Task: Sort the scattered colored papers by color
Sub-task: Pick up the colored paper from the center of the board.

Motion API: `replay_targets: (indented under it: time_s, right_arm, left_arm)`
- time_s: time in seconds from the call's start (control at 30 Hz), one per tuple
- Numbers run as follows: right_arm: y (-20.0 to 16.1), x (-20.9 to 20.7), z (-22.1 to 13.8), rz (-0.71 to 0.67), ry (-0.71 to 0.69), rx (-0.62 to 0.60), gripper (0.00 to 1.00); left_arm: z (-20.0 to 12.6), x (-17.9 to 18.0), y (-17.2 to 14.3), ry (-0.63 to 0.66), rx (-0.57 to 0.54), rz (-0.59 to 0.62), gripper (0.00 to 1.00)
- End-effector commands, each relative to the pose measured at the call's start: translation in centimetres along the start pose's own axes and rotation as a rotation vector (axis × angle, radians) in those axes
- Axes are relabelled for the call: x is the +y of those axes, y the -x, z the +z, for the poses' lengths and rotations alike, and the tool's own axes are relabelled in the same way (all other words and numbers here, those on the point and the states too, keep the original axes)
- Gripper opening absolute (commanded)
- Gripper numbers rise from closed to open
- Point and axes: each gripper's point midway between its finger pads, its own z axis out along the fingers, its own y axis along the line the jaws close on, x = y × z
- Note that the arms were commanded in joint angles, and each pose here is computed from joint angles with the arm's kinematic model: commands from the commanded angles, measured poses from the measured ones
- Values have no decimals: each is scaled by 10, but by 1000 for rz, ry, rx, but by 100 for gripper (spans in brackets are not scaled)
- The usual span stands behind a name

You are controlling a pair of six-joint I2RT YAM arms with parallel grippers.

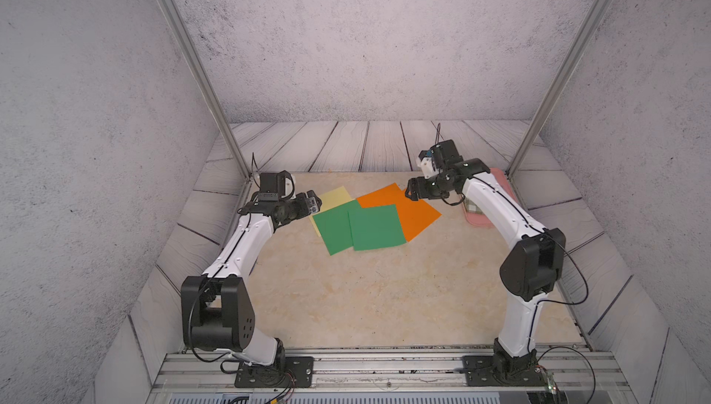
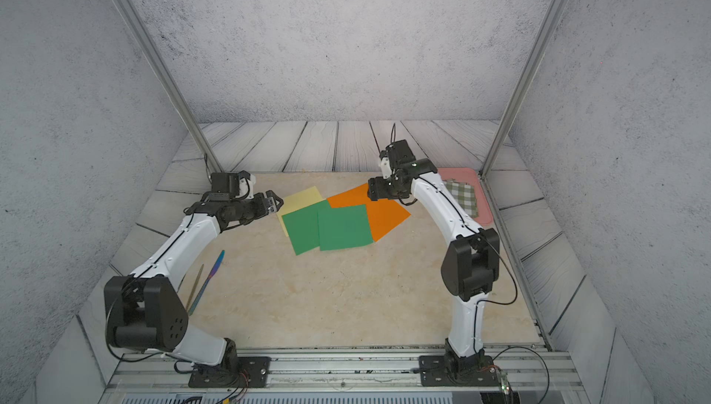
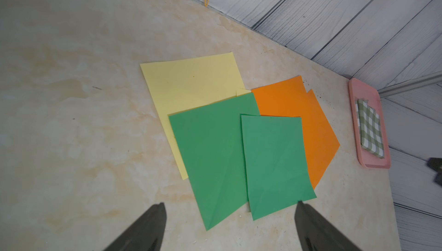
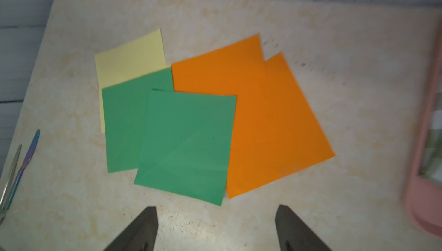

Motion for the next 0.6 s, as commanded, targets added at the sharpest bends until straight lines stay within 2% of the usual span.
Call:
replay_targets:
  time_s: [0.0, 0.1, 0.27, 0.57]
  right_arm:
    - [-30, 9, 30, 65, 87, 173, 75]
    - [-38, 6, 53, 88, 104, 233, 66]
    - [-60, 10, 83, 110, 176, 345, 60]
    - [-85, 17, 112, 154, 272, 439, 60]
  left_arm:
    - [7, -19, -4, -52, 53, -17, 90]
    - [24, -20, -12, -62, 93, -58, 88]
    - [51, -19, -28, -54, 155, -111, 88]
    - [89, -31, -49, -98, 256, -137, 88]
